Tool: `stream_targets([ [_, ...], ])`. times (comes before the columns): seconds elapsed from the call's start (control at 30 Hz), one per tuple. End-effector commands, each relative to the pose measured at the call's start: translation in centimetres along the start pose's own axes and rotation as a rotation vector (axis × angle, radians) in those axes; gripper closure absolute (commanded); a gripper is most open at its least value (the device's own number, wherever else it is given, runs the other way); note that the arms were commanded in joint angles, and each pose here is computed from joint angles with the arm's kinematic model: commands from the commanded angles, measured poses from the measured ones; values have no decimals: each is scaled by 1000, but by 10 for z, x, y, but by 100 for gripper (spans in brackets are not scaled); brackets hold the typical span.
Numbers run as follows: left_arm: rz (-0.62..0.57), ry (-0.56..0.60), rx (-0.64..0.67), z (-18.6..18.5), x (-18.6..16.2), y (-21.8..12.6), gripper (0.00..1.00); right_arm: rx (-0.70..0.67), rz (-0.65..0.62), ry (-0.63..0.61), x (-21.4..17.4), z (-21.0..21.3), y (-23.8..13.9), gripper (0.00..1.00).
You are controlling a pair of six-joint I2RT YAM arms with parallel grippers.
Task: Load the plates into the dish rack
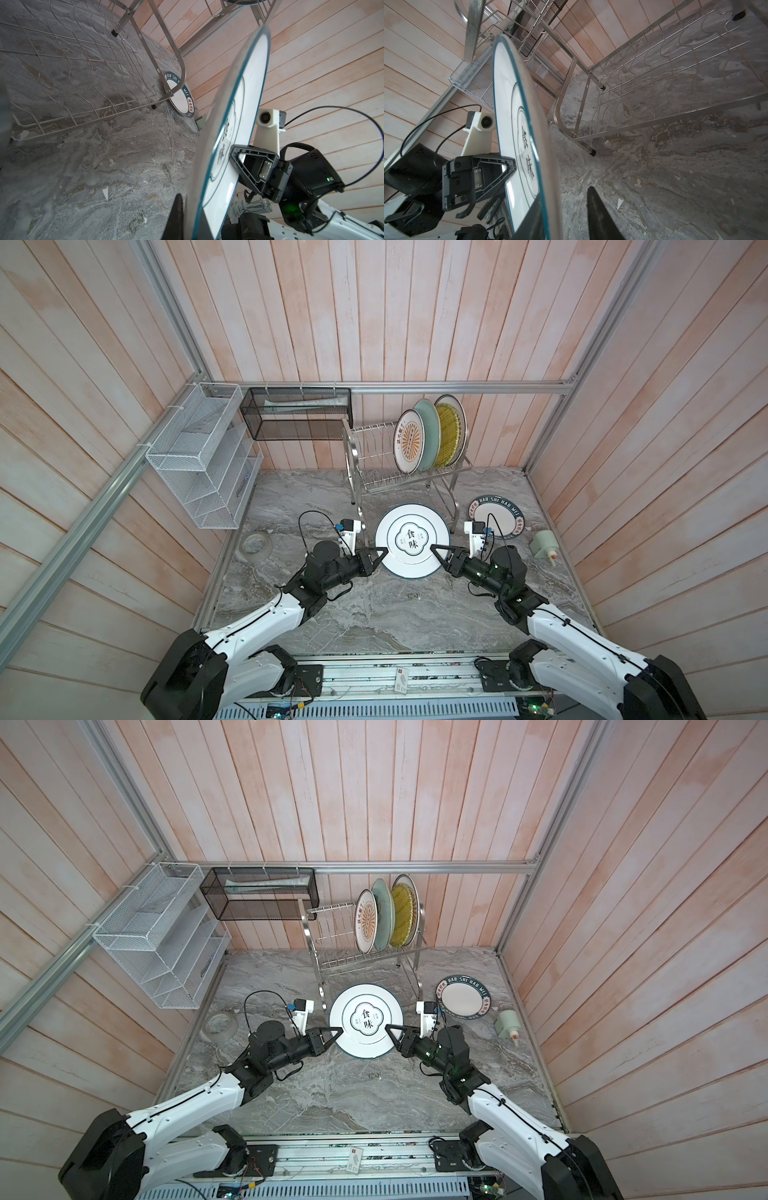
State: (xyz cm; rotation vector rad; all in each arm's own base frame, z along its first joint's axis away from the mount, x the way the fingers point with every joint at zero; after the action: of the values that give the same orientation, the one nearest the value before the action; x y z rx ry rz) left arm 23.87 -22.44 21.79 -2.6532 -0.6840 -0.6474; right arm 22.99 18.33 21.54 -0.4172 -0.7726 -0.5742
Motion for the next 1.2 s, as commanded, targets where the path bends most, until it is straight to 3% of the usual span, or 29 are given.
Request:
stream_targets([
  [0.0, -27, 44, -90, -18, 7, -3, 100, 51, -53, -22, 16, 17, 5, 72],
  [0.57, -20, 55, -69, -18, 8, -3, 100, 89, -47, -28, 20, 31, 16, 100],
  [0.83, -38, 56, -42, -17, 12, -4, 99, 73, -55, -26, 22, 30, 16, 100],
  [1.0, -44, 63, -30, -17, 13, -6, 79, 51, -69, -31, 25, 29, 14, 100],
  [1.17, -46, 65, -17, -16, 12, -7, 65, 29, -88, -42, 29, 29, 9, 100],
])
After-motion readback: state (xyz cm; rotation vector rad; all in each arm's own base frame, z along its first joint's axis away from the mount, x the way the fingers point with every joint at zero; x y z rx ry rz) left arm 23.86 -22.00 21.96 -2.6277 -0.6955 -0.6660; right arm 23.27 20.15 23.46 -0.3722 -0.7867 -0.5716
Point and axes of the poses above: each gripper's point midway between its finger pads, its own y axis out along the fingers, its own z axis along the line the jaws close on, x = y × z, the point moved 5 cm from there along -y, back along the fingers, and after that the axes turned 6 degrees about -y, right-handed, at the moved point
